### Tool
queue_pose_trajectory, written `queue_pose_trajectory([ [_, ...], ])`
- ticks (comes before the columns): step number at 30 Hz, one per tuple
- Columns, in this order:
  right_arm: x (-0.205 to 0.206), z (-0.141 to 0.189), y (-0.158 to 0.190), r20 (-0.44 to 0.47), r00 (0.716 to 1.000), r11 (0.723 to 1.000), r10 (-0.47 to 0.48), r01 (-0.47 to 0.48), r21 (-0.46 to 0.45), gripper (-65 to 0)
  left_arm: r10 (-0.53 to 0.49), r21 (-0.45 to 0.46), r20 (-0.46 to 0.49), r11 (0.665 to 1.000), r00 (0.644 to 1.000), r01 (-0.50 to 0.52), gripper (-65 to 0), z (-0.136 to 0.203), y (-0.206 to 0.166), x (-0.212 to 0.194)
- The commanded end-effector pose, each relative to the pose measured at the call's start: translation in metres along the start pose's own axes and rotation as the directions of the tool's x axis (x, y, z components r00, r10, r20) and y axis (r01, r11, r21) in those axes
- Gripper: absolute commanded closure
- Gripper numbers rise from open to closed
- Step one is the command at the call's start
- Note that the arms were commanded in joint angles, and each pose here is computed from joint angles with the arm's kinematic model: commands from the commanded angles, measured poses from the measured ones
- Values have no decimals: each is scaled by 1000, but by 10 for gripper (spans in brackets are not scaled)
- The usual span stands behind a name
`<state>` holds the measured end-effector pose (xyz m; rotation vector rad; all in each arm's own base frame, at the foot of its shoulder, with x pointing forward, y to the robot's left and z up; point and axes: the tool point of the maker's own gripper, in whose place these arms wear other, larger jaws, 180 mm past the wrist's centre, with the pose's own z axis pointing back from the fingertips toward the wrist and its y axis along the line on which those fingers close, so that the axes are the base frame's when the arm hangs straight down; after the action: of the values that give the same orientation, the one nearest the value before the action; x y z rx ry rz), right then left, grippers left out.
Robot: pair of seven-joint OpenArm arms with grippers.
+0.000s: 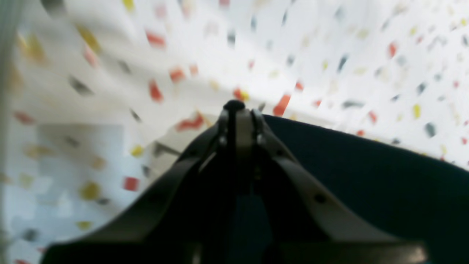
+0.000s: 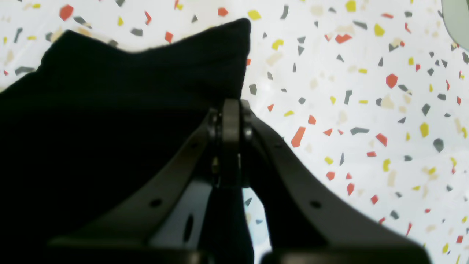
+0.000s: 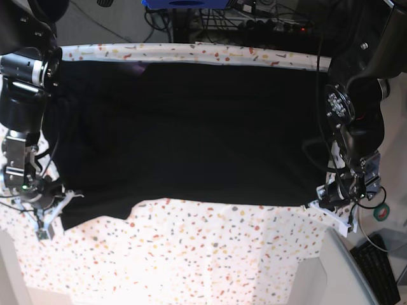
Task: Layout the t-shirt on the table in an organized manner, then fold the t-shirt properly
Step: 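Lift the hem with both grippers and fold it toward the collar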
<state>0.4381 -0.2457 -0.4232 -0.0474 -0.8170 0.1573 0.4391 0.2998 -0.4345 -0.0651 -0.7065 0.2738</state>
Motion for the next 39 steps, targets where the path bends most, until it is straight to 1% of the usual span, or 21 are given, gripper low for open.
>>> queue_pose_trajectory([
  [1, 37, 3, -9, 91, 996, 1000, 25, -23, -17, 0, -10, 11, 54, 1000, 998, 10, 0, 9, 6, 30],
  [4, 49, 1, 6, 123, 988, 995, 95, -96, 7, 0, -33, 37, 34, 999, 999, 31, 0, 16, 15, 25],
  [6, 56, 1, 12, 153, 982, 993, 114, -117, 15, 0, -49, 53, 44, 998, 998, 46, 0, 20, 20, 22],
  [9, 73, 3, 13, 218, 969, 992, 118, -123, 12, 0, -61, 60, 49, 996, 997, 58, 0, 22, 20, 15],
  [14, 84, 5, 13, 246, 961, 992, 124, -129, 7, 0, -64, 63, 55, 996, 996, 61, 0, 24, 21, 11],
  [16, 84, 5, 13, 247, 961, 992, 123, -129, 7, 0, -36, 39, 68, 999, 997, 33, 0, 26, 15, 11],
  [18, 85, 6, 12, 251, 960, 991, 126, -131, 4, 0, -8, 19, 61, 1000, 998, 7, 0, 30, 14, 11],
  [20, 91, 10, 11, 268, 954, 990, 136, -140, -6, 0, 6, 7, 64, 1000, 998, -6, 0, 36, 13, 13],
  [22, 92, 19, 11, 291, 944, 987, 157, -157, -22, 0, -14, -5, 74, 1000, 997, 15, 0, 41, 8, 12],
  [24, 94, 31, 12, 318, 930, 983, 183, -179, -44, 0, -73, -18, 80, 997, 994, 74, 0, 45, -2, 7],
  [26, 89, 41, 11, 304, 930, 978, 209, -199, -64, 0, -95, -37, 102, 994, 990, 100, 0, 51, -10, 5],
  [31, 62, 57, 11, 216, 944, 968, 248, -233, -91, 0, -98, -53, 143, 993, 985, 107, 0, 68, -11, -4],
  [36, 26, 70, 17, 136, 953, 961, 271, -260, -90, 0, -158, -34, 95, 986, 983, 161, 0, 87, -9, -21],
  [39, 1, 80, 5, 51, 970, 966, 238, -231, -114, 0, -180, -23, 88, 983, 980, 182, 0, 92, -6, -31],
])
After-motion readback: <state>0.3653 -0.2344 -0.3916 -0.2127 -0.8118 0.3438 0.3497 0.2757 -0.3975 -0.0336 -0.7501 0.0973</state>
